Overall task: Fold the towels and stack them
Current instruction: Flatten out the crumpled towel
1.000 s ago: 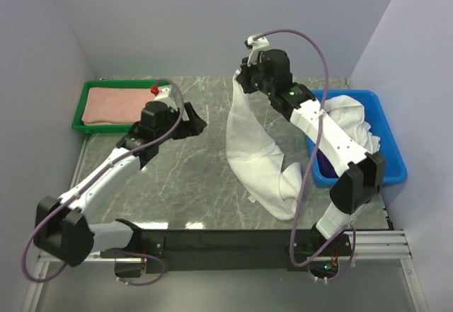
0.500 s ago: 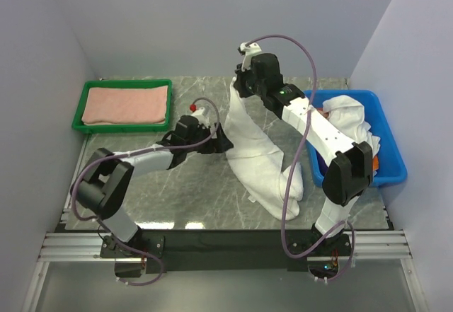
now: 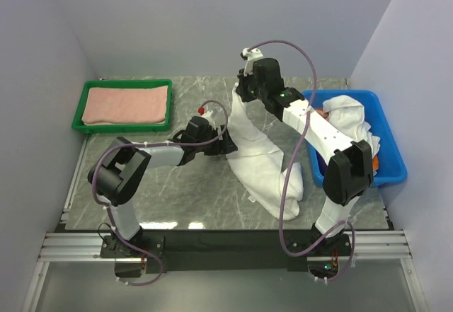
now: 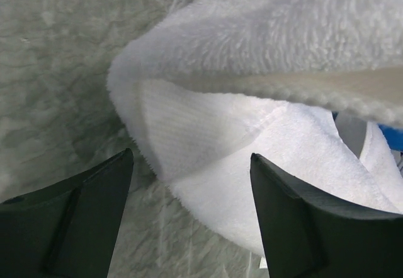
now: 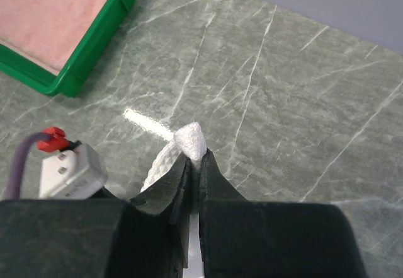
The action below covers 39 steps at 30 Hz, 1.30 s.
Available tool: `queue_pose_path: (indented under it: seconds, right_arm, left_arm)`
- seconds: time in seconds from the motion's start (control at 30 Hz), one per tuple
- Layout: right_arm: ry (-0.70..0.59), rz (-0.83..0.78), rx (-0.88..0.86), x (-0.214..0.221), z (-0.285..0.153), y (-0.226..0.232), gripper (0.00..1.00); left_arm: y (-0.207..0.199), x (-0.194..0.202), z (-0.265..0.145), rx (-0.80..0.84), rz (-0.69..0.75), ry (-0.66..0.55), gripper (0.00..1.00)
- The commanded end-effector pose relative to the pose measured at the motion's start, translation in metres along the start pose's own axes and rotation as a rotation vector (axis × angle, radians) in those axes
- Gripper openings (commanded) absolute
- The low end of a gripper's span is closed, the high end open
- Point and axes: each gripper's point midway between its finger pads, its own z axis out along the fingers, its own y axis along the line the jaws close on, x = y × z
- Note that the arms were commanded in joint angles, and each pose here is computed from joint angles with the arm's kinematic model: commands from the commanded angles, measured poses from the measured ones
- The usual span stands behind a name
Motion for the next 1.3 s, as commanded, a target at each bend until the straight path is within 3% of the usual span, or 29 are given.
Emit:
queue_pose_path:
  seconds: [0.0, 0.2, 0.63, 1.27]
  right_arm:
    - [-0.094, 0.012, -0.004, -0.03, -0.016, -0.001, 0.0]
    - [-0.091, 0.015, -0.004, -0.027, -0.017, -0.001, 0.0]
    - [-0.098, 0.025, 0.002, -0.027, -0.021, -0.004, 0.0]
    - [-0.083, 0.037, 0.009, -0.016, -0.024, -0.007, 0.0]
  left_arm:
    - [-0.024, -0.006, 0.01, 0.06, -0.002, -0.001, 0.8]
    - [-0.018, -0.004, 0.017, 0.012, -0.032, 0.021, 0.76]
    - [-0.046, -0.004, 0.006, 0.116, -0.087, 0.033, 0.65]
    - [-0.029, 0.022, 0.021, 0.092, -0.258, 0.078, 0.64]
